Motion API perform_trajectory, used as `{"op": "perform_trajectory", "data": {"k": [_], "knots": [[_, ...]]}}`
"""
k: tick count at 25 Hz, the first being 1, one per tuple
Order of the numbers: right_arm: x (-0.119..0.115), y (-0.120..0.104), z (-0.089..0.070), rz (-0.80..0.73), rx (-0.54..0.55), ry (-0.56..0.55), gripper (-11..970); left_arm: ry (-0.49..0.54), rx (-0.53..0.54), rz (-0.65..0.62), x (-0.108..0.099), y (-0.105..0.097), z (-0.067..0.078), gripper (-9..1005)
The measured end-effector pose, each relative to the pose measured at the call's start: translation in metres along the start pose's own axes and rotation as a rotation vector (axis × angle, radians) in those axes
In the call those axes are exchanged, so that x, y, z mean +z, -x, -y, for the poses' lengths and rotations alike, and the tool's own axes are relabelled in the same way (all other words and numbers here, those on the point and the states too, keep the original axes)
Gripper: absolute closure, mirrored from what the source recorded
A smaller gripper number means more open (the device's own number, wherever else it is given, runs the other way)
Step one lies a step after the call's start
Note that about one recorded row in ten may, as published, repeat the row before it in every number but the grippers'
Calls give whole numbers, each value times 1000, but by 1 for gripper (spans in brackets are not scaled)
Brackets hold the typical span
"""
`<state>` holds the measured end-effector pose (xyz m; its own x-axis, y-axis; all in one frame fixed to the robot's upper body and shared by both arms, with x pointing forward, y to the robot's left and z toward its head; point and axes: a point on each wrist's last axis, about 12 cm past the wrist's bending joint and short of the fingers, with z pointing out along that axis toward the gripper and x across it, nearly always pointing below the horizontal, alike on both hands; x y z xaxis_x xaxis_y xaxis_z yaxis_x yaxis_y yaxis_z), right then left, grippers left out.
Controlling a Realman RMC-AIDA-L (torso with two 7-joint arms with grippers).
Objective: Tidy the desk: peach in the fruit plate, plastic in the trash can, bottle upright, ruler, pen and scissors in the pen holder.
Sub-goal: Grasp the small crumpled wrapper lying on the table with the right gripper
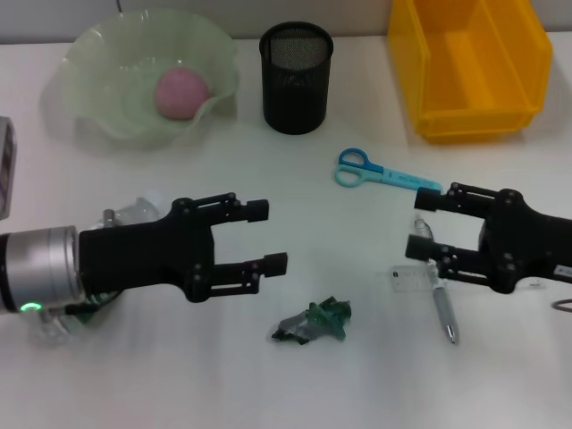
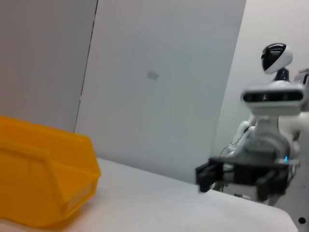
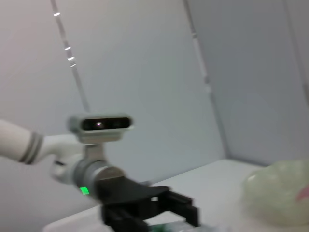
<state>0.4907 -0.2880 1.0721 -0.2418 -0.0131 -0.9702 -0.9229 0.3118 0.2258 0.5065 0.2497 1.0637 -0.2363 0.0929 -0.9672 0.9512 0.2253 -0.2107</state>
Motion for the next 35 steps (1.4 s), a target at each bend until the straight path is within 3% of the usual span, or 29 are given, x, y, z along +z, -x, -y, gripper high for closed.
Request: {"op": "perform_trajectory", "data": {"k": [7,15,24,35], "knots": [[2,36,5,-205,3,164,274,22,31,-16,-9,-6,2,244],[25,53,20,-416,-33,248,273,-18,41,-94,-13,-9,2,245],[63,58,22,-528,-97,319,273,-61,82,-170,-14,-9,2,247],[101,48,22,-661,-220,333,274,-65,102,-185,-12,-9,1,250]]}}
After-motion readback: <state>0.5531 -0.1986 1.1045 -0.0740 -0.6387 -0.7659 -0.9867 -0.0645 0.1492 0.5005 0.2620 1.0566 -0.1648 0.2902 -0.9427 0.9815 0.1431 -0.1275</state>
